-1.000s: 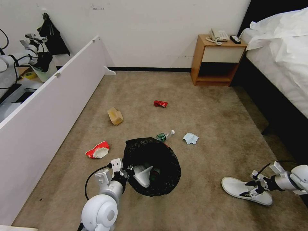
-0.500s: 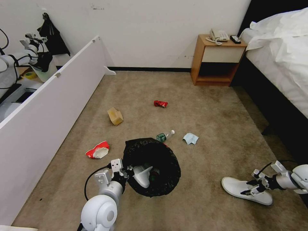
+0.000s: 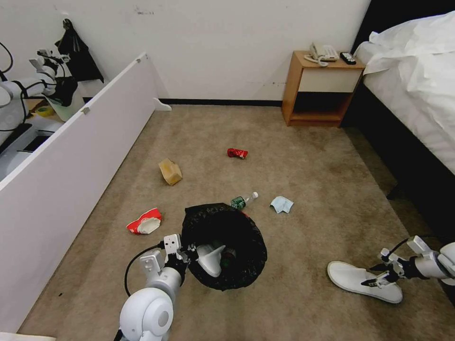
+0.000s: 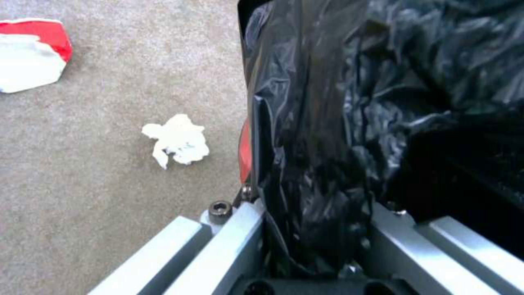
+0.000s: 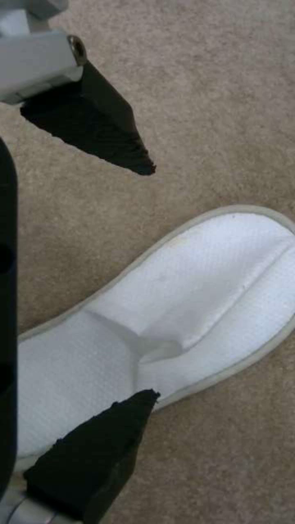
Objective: Pick up the trash bin, then pick up the garbage from the floor and place it into the trash bin.
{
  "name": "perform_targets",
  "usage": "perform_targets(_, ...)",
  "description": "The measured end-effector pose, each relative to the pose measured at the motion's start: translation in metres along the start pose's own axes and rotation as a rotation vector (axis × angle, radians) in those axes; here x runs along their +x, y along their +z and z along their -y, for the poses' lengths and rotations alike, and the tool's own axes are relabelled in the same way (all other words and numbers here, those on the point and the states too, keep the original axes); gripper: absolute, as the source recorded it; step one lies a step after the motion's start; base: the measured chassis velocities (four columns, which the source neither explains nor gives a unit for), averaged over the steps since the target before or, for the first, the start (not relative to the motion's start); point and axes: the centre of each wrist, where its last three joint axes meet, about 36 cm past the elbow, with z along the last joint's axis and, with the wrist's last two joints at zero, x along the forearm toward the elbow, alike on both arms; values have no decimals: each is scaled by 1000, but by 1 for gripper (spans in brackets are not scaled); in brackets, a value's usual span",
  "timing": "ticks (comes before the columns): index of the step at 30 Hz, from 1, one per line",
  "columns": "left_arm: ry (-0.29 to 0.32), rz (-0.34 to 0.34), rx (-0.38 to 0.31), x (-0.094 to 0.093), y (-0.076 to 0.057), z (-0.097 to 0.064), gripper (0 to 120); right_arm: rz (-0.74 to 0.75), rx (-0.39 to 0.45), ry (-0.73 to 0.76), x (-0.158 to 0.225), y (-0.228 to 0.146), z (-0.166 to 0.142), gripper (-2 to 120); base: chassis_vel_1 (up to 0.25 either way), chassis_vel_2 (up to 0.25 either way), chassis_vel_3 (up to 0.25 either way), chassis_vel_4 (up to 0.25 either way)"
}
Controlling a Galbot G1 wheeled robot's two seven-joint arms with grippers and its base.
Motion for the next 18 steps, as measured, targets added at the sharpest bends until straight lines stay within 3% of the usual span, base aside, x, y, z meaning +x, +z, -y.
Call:
perform_targets(10, 0, 2, 1, 1, 0, 0, 0, 6, 2, 2, -4, -6, 2, 100, 0, 0, 0, 0)
perform_targets(18, -4, 7, 0, 2, -1, -2, 0, 11, 12, -18, -30, -20, 0, 100, 0, 0, 0, 0)
